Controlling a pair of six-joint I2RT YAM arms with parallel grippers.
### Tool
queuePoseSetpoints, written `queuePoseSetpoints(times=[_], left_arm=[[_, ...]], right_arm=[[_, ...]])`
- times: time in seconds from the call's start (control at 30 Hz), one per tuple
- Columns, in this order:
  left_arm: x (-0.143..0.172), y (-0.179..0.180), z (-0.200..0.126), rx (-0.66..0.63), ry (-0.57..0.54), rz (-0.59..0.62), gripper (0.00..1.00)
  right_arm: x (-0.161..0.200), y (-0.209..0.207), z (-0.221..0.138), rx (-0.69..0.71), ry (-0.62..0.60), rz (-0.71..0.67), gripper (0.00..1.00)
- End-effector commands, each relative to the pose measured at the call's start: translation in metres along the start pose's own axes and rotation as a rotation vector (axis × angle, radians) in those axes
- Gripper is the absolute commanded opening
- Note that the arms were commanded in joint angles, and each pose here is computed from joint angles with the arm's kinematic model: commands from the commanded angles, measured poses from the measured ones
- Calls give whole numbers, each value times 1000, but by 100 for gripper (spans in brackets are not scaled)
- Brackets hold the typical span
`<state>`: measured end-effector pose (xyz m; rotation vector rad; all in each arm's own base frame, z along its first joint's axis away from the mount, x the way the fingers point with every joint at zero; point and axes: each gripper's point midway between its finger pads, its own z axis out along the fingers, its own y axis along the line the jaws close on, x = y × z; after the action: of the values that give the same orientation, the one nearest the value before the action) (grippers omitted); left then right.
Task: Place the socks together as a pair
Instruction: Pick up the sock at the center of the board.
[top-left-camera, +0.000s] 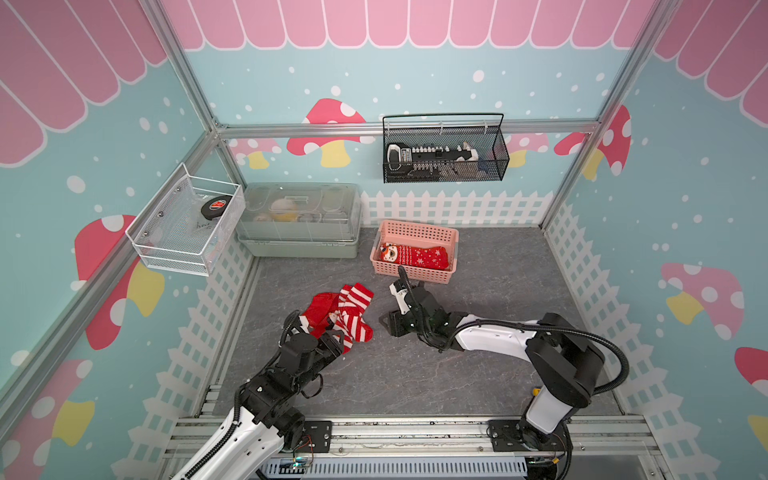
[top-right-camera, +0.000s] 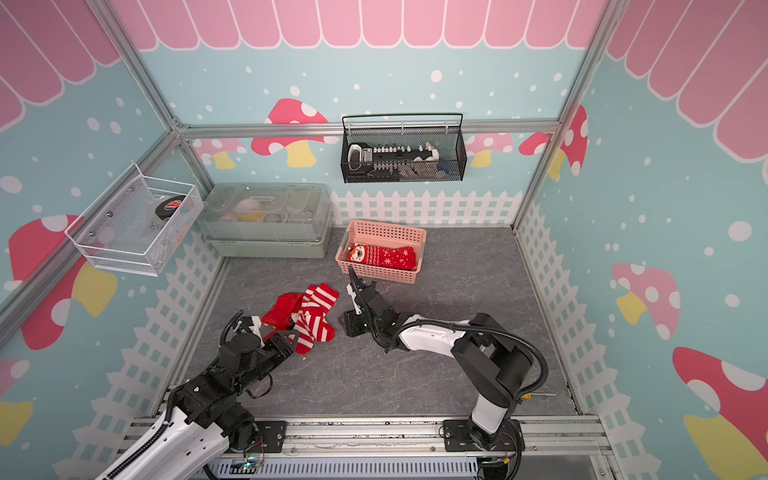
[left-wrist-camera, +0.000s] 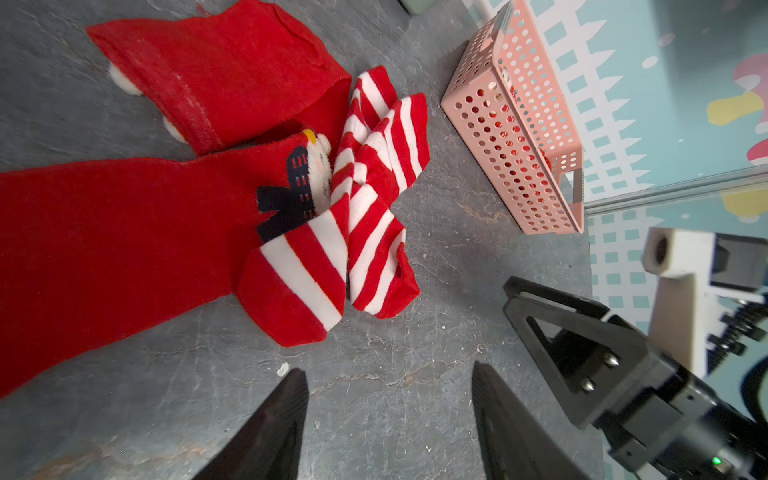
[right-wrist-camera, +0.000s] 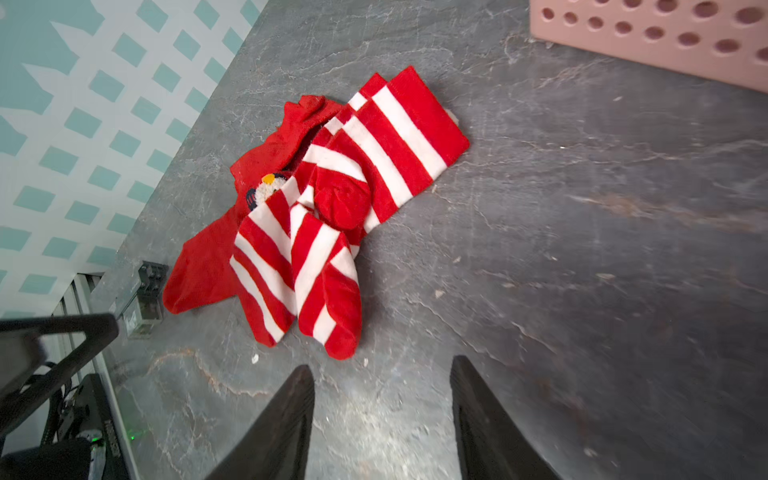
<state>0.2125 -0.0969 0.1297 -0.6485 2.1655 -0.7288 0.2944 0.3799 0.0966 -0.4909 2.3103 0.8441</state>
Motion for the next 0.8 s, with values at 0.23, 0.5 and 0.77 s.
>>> queuePoseSetpoints(times=[0.23,0.5,0.77], left_arm=[[-11,-8,-10,51,-60,-20,63],[-6,-1,-8,54,-59,-52,63],[-3,-1,-9,75,-47,-50,63]], right_arm=[[19,7,55,24,112,-10,53],[34,12,71,48,184,-60,55],[40,14,73,59,205,-68,29]])
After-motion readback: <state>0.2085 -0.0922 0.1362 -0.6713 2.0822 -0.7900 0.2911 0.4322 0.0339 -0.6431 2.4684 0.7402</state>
